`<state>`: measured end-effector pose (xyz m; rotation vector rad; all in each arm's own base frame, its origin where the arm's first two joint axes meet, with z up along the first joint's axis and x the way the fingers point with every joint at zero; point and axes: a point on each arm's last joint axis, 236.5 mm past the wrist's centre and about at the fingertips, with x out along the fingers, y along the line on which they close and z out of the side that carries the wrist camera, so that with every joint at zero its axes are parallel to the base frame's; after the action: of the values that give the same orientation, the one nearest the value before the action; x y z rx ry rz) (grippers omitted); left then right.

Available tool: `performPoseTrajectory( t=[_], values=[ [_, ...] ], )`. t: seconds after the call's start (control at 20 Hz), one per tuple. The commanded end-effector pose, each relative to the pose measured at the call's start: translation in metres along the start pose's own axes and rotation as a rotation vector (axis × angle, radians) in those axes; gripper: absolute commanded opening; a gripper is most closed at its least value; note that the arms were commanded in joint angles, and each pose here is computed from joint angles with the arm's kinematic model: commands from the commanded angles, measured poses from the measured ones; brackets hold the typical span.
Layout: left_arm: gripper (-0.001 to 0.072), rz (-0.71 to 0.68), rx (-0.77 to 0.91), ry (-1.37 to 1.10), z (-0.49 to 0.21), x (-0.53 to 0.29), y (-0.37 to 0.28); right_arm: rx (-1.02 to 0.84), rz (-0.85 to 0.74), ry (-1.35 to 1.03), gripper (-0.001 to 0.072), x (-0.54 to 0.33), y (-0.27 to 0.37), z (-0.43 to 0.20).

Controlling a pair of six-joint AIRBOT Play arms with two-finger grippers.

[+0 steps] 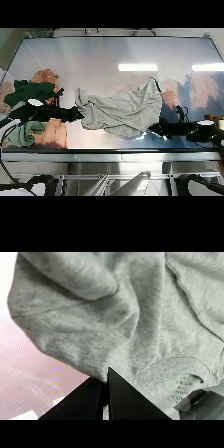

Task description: Fold the shirts.

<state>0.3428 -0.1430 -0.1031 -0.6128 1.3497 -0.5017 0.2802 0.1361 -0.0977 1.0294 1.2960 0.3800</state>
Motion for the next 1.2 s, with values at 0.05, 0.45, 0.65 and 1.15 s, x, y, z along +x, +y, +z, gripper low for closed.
performPoseTrajectory(
  t=[0.05,0.45,0.65,1.15],
  values=[
    [0.0018,-0.055,0.092,-0.040,0.030,-0.029,-0.034,-0.161,0.191,-0.021,0.0016,-0.013,0.078,0.021],
    [0.0018,-0.059,0.554,-0.516,0.076,-0.269,-0.194,-0.810,0.569,-0.642,0.0015,-0.277,0.344,0.038],
    [0.0020,0.043,0.771,-0.748,0.042,-0.376,-0.263,-1.062,0.498,-0.920,0.0015,-0.374,0.410,-0.011],
    [0.0021,0.049,0.834,-0.582,0.048,-0.365,-0.251,-0.931,0.165,-0.918,0.0016,-0.367,0.356,0.041]
  ],
)
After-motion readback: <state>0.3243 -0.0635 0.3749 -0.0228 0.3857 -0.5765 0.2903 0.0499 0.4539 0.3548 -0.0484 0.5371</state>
